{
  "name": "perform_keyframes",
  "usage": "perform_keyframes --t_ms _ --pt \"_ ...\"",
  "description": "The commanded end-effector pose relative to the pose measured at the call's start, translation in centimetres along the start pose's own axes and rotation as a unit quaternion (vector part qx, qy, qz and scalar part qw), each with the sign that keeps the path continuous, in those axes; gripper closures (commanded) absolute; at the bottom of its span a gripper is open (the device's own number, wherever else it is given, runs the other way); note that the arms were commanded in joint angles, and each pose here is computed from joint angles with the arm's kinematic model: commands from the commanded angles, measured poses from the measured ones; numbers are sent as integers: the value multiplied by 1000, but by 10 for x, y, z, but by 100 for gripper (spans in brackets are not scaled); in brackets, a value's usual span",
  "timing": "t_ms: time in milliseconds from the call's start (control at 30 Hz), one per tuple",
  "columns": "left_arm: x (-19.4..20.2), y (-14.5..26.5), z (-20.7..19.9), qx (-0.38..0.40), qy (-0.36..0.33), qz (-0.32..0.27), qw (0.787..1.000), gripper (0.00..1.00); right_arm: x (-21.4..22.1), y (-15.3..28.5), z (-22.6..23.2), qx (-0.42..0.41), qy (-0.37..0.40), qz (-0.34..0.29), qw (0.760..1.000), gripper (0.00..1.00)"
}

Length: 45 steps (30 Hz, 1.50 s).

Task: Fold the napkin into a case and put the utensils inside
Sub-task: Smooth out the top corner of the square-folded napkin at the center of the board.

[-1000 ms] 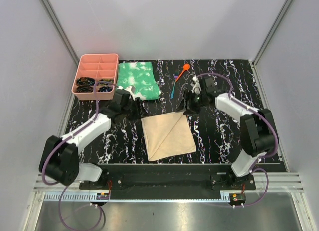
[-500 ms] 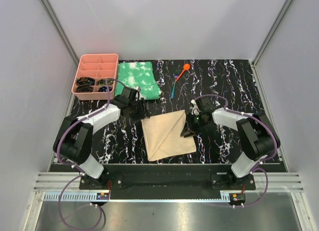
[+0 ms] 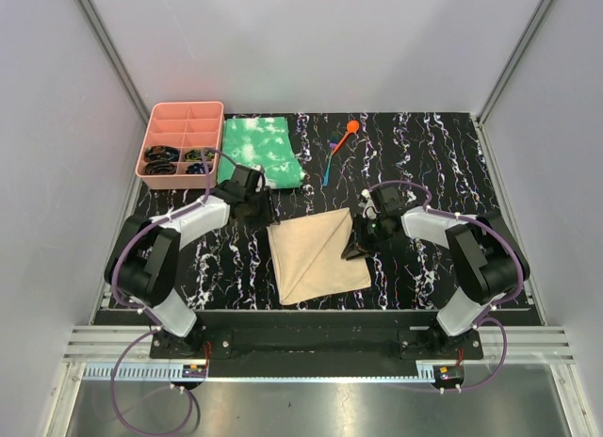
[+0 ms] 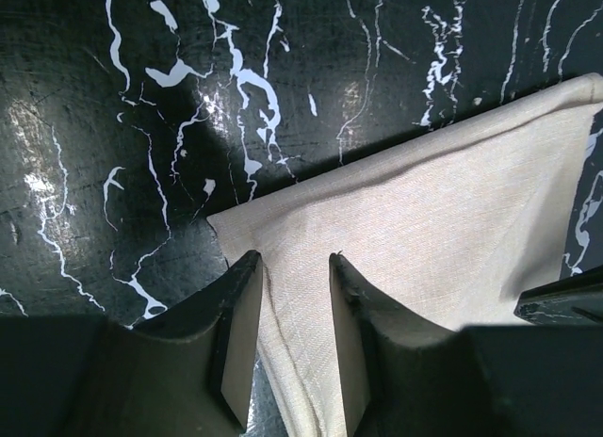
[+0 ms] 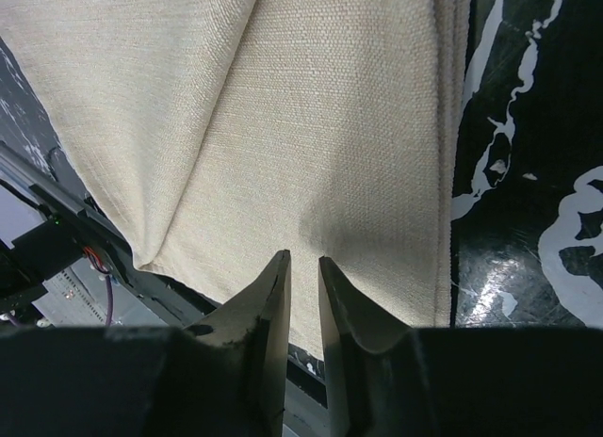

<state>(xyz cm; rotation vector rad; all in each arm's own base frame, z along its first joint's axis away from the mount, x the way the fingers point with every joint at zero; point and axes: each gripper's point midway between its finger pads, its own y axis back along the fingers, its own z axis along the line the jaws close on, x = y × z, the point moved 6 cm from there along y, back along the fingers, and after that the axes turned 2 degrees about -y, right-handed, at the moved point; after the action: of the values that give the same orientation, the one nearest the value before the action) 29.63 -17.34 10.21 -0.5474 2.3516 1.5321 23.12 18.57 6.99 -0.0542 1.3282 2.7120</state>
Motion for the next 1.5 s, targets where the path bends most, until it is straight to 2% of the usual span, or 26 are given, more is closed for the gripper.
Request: perform_keyframes --t_ms 0,233,333,367,500,800,867,933,1033,1200,1267,1333,1367,1467 --pt "-12 -6 -2 2 3 -19 1000 64 -6 0 1 -2 5 -17 1000 74" --pt "-12 -12 -2 3 6 -14 1000 67 -5 -4 -1 0 2 -14 1000 74" --pt "-11 -14 -2 4 7 -11 1000 73 -5 -6 -3 1 -1 -13 1000 75" --pt "-12 -13 -2 4 6 -13 1000 80 -5 -6 -3 0 -1 -13 1000 75" --pt "-12 -5 -2 1 5 -26 1000 93 -5 -7 -3 -1 -1 -13 1000 76" --pt "4 1 7 0 21 -35 999 100 -7 -7 -3 4 2 -13 1000 77" --pt "3 1 8 -3 19 -37 999 100 -8 -6 -2 7 6 -11 1000 77" --pt "-1 2 8 -12 20 -39 999 91 -7 -5 -1 15 11 -9 1000 76" --pt "-8 5 5 -12 18 -54 998 83 -9 -1 11 23 27 -16 999 76" --pt "-9 1 5 -14 17 -50 999 83 -9 8 36 35 52 -27 998 72" --pt "-7 2 4 -8 21 -48 999 83 -5 11 58 21 64 -32 997 65" --pt "-8 5 3 -3 20 -54 998 77 0 8 83 -12 72 -27 997 61" --pt "-9 6 2 -1 21 -56 998 70 2 4 89 -23 71 -21 997 56" --pt "-10 6 2 0 20 -59 998 65 7 -9 110 -58 69 -12 996 53"
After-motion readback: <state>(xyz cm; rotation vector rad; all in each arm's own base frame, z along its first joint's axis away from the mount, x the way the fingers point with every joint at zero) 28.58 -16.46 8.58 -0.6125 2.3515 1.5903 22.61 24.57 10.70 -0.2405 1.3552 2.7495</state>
